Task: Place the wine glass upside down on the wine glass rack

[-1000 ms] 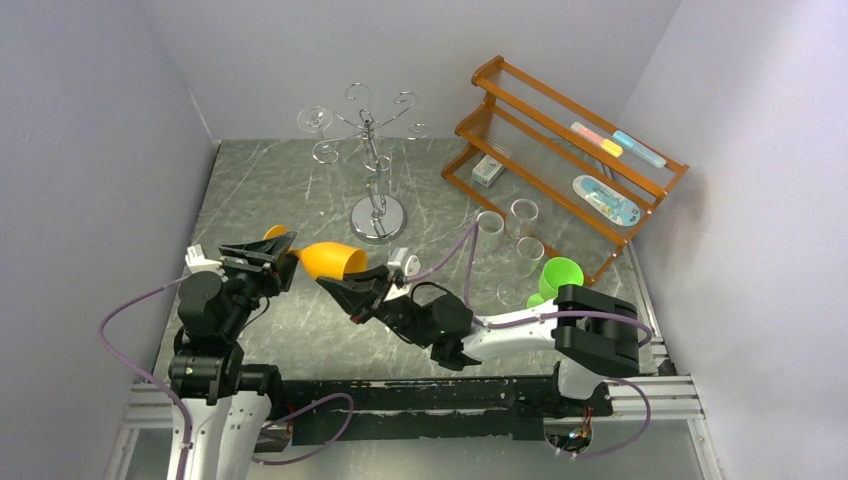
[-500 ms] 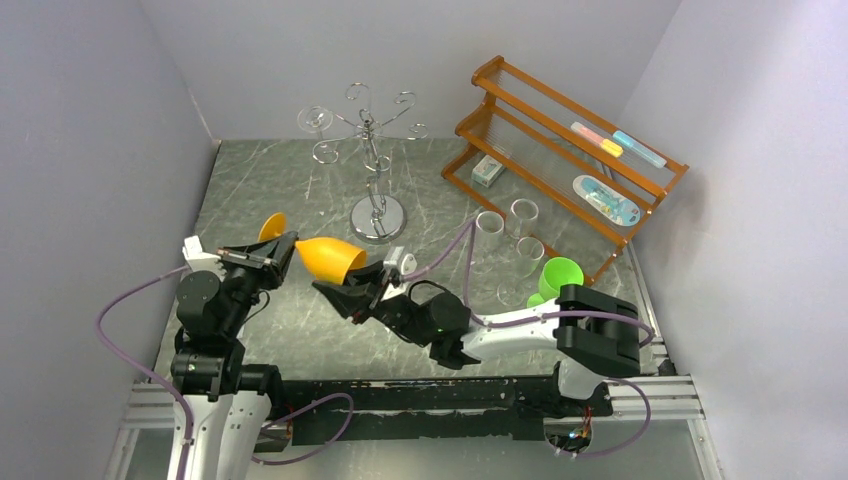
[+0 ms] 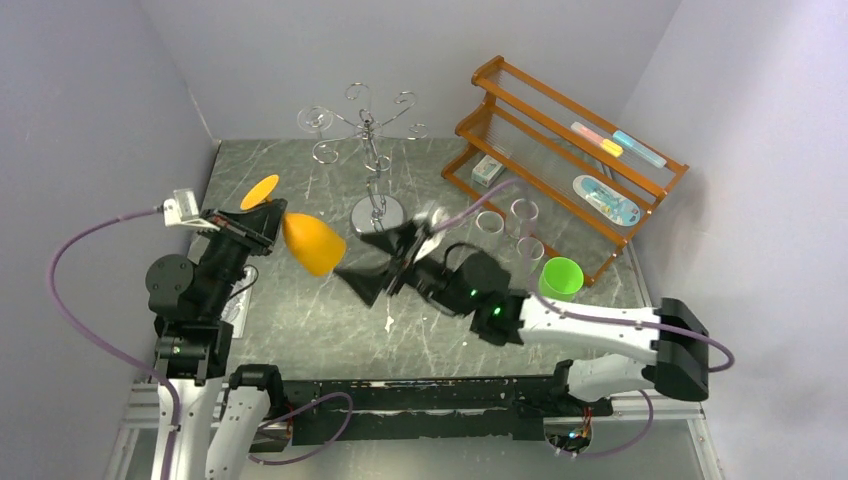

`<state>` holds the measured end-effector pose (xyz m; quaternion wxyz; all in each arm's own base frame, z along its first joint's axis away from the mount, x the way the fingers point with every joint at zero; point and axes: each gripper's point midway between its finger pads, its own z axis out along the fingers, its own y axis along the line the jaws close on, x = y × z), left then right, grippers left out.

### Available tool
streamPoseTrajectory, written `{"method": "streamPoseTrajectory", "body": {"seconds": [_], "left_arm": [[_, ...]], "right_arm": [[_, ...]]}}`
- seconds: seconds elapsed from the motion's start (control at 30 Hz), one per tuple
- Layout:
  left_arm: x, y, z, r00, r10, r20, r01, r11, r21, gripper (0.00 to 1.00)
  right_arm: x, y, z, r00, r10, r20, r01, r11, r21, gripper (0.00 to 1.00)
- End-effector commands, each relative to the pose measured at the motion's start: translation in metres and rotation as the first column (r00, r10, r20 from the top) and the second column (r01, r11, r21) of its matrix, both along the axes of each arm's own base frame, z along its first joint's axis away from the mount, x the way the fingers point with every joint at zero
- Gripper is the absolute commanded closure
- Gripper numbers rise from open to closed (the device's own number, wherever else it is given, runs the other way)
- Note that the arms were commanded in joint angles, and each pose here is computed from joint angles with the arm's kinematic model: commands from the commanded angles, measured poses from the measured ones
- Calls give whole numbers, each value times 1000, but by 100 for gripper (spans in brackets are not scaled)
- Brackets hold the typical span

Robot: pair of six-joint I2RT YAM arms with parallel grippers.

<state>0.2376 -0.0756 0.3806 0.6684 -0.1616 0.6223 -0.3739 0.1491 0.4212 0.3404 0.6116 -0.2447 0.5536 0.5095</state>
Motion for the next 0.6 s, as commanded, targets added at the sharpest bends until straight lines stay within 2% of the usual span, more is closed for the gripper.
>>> {"method": "streamPoseTrajectory", "body": {"seconds": [0.0,0.17,0.27,0.43,0.5,0.57], "left_arm": [[-2,-19,2,982,-149,118,93,918,385,95],[-12,-22,6,958,-202,202,62,837,544,95],[-25,-33,10,917,-291,273,71,793,605,95],[-39,-47,4,858,-395,328,101,755,647,95],[-39,-46,2,861,-385,334,90,760,644,95],[-40,-48,0,856,-396,331,103,760,641,95]], "right_arm": [[22,-26,35,980,75,-185,-70,997,37,6],[35,-30,51,897,129,-423,-115,992,58,10],[36,-21,54,837,169,-520,-152,985,76,13],[20,-7,68,789,304,-534,-278,952,132,17],[12,-9,79,782,370,-501,-312,929,198,16],[8,-10,80,772,395,-499,-332,919,213,16]]}}
